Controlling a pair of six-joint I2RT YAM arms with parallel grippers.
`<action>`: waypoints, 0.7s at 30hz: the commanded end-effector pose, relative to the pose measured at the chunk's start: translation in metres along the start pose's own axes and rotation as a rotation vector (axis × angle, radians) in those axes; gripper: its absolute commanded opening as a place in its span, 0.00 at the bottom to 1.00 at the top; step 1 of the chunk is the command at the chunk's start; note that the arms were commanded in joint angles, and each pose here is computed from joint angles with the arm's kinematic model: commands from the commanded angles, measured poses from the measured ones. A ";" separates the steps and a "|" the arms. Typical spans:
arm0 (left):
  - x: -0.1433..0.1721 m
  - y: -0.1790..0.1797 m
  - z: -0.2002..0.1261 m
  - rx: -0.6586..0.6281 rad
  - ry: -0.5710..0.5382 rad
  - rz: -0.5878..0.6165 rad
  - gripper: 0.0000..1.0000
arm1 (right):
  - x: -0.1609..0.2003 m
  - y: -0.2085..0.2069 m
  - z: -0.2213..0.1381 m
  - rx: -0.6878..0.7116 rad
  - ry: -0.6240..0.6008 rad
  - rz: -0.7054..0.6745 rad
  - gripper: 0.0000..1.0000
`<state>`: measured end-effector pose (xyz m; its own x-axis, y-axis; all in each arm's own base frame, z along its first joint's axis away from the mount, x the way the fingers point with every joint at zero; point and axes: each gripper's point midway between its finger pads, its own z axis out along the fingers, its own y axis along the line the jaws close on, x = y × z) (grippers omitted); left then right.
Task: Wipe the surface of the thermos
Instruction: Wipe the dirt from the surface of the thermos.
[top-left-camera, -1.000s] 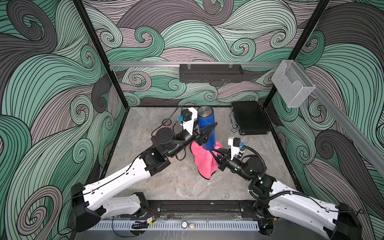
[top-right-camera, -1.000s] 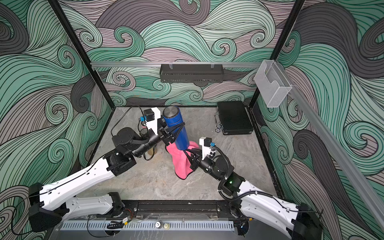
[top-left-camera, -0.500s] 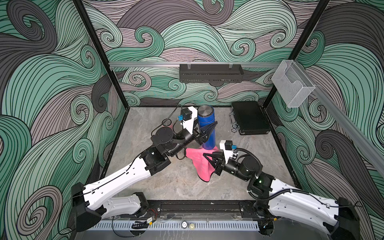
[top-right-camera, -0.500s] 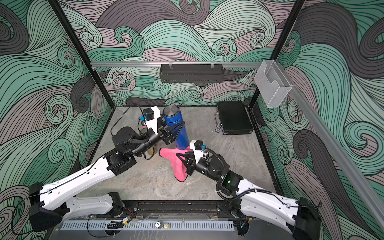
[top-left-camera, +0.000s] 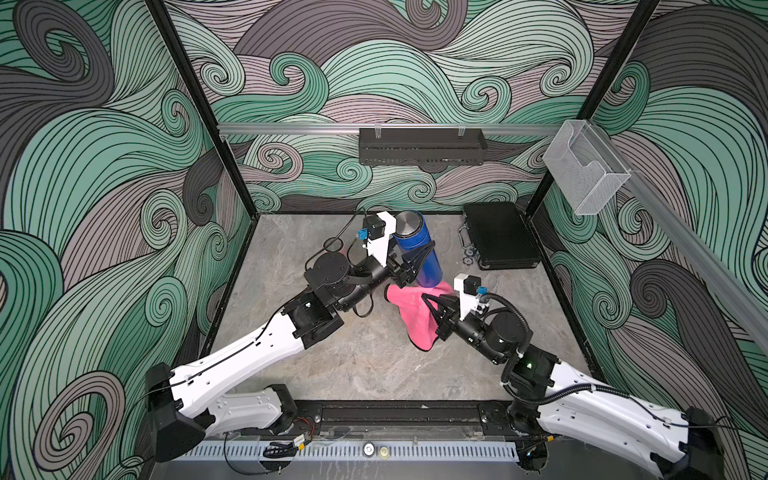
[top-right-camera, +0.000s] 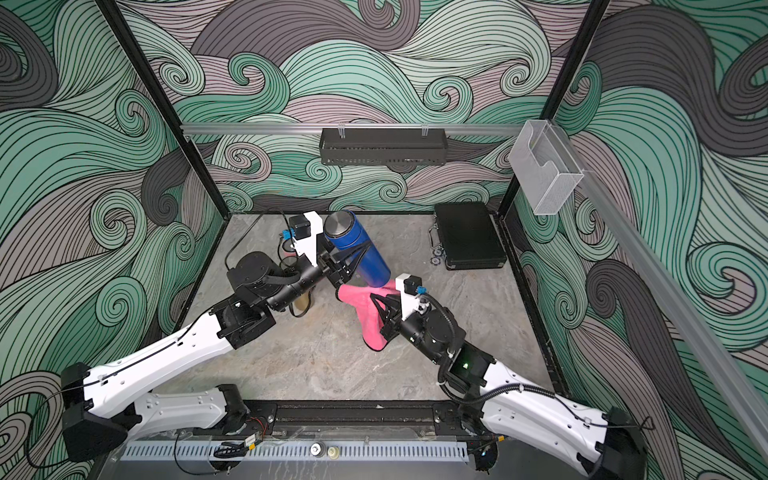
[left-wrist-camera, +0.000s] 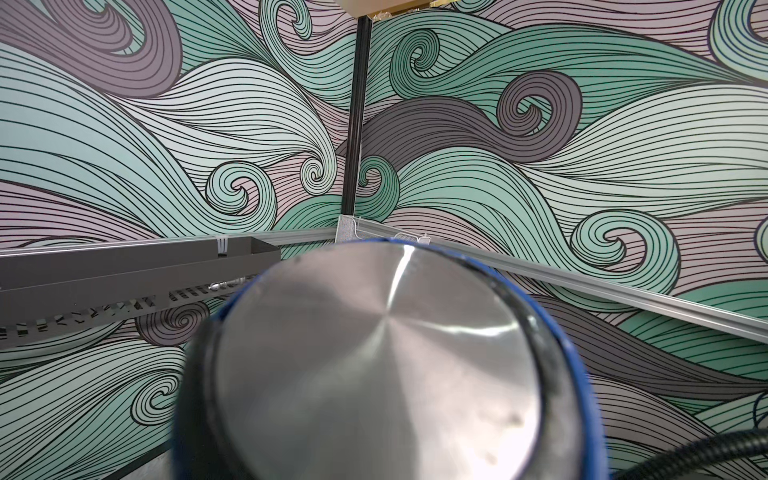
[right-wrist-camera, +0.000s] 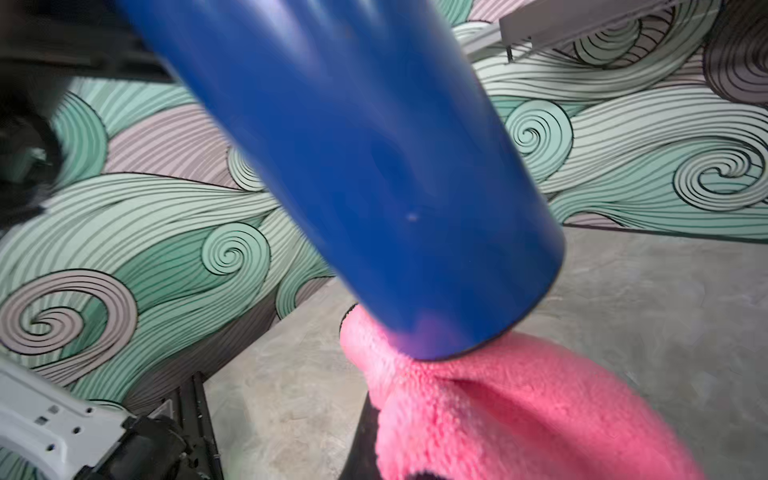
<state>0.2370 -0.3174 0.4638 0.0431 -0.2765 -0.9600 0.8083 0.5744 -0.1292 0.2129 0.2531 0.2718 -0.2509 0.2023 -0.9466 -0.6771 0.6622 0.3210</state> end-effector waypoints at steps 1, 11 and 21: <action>-0.045 -0.015 -0.014 0.063 -0.112 -0.036 0.00 | -0.002 -0.005 0.009 0.026 -0.002 -0.003 0.00; -0.044 -0.009 -0.016 0.027 -0.104 -0.010 0.00 | -0.010 0.009 0.010 -0.049 -0.038 -0.007 0.00; -0.029 -0.005 -0.013 0.011 -0.074 -0.004 0.00 | -0.045 0.011 -0.026 -0.071 -0.182 0.016 0.00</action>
<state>0.2296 -0.3113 0.4707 0.0383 -0.2945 -0.9549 0.8164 0.5603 -0.1401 0.1997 0.2446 0.2953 -0.1934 0.2728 -0.9424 -0.7269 0.6053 0.3244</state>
